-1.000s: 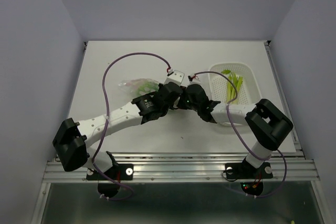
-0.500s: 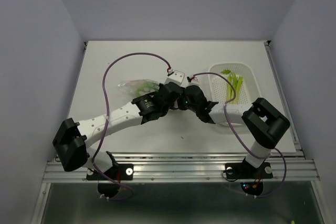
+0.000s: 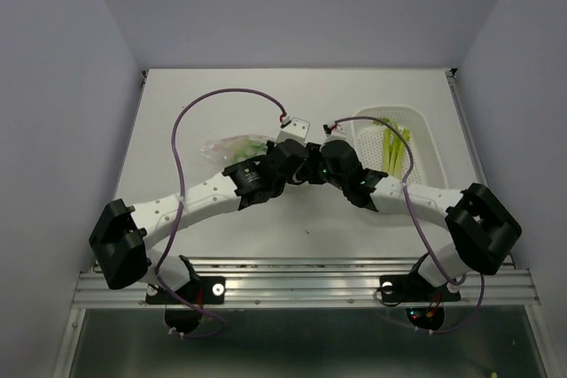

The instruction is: Open the zip-top bag and remove the fake food

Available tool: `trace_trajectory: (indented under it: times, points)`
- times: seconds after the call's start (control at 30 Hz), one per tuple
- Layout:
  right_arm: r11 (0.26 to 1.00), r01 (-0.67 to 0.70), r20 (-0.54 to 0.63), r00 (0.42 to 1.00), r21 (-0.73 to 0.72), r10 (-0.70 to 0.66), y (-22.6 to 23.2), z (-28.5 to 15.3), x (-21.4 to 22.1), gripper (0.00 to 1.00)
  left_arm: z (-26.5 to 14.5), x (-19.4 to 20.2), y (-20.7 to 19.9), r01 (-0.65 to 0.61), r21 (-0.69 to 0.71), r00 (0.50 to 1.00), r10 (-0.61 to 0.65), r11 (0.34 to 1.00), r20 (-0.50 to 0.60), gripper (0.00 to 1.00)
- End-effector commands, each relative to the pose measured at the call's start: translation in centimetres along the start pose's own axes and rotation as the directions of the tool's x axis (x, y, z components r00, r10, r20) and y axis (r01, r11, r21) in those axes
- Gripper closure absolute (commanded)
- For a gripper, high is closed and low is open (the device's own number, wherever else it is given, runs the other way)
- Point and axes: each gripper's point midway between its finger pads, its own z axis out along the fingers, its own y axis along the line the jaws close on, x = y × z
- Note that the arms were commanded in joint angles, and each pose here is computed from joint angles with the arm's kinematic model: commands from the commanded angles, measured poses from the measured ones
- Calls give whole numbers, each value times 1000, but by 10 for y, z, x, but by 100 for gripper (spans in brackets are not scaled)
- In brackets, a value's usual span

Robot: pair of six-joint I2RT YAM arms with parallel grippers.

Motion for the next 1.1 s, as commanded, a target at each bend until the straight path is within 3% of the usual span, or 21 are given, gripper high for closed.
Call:
trace_trajectory:
  times: [0.0, 0.5, 0.83, 0.97, 1.07]
  points:
    - [997, 31, -23, 999, -69, -33, 19, -19, -3, 75, 1, -10, 4, 27, -36, 999, -26, 999, 26, 100]
    - [993, 115, -37, 993, -8, -115, 16, -69, -23, 76, 5, -5, 14, 44, -72, 999, -43, 996, 7, 100]
    - [983, 124, 147, 979, 134, -143, -15, -120, -93, 76, 7, -3, 11, 36, -55, 999, -35, 998, 4, 100]
    - [962, 75, 194, 972, 264, -130, -58, -137, -119, 75, 7, -5, 11, 34, -58, 999, -34, 998, 8, 100]
    - [905, 2, 226, 968, 426, -108, -112, -155, -135, 74, 5, -7, 11, 40, -53, 999, -39, 998, 14, 100]
